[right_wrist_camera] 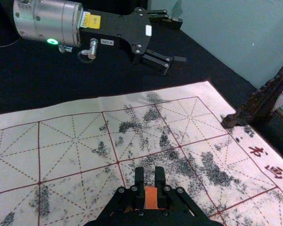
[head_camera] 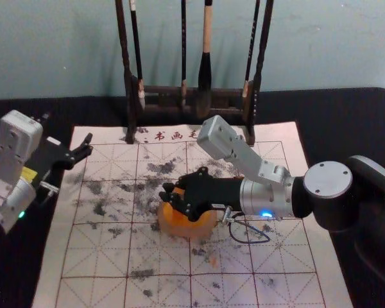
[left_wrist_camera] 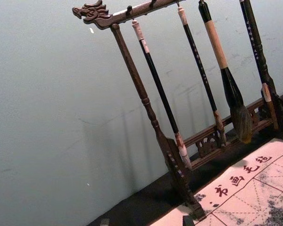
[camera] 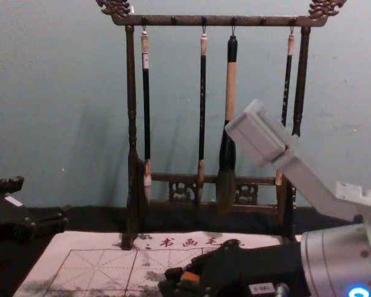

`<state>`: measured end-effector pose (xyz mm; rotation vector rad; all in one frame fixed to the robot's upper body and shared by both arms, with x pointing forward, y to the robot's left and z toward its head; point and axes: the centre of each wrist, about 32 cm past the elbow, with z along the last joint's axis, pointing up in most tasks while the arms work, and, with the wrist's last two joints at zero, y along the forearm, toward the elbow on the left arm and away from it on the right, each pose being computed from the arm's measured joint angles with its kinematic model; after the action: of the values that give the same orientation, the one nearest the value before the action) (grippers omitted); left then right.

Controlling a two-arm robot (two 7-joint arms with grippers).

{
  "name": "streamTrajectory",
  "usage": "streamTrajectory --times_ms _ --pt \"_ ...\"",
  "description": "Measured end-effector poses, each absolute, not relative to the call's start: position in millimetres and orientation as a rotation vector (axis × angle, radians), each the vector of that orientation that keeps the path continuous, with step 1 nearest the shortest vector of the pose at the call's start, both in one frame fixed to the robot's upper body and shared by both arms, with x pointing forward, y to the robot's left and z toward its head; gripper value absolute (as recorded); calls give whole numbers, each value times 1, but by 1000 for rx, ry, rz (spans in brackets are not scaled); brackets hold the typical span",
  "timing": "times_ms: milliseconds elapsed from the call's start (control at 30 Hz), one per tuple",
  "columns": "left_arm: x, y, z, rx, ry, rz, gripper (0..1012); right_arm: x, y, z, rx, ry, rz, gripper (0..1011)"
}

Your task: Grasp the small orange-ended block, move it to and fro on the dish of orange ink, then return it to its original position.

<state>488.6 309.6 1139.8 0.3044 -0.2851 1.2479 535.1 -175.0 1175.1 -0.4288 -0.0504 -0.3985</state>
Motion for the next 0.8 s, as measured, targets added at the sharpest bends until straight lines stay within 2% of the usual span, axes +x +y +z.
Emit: streamTrajectory --times_ms 433,800 --pt "489 310 1140 305 -285 1248 1001 543 -172 1173 -433 -47 -435 111" --pt "489 310 1140 304 -285 1248 1001 545 -181 1176 -439 -57 -460 111"
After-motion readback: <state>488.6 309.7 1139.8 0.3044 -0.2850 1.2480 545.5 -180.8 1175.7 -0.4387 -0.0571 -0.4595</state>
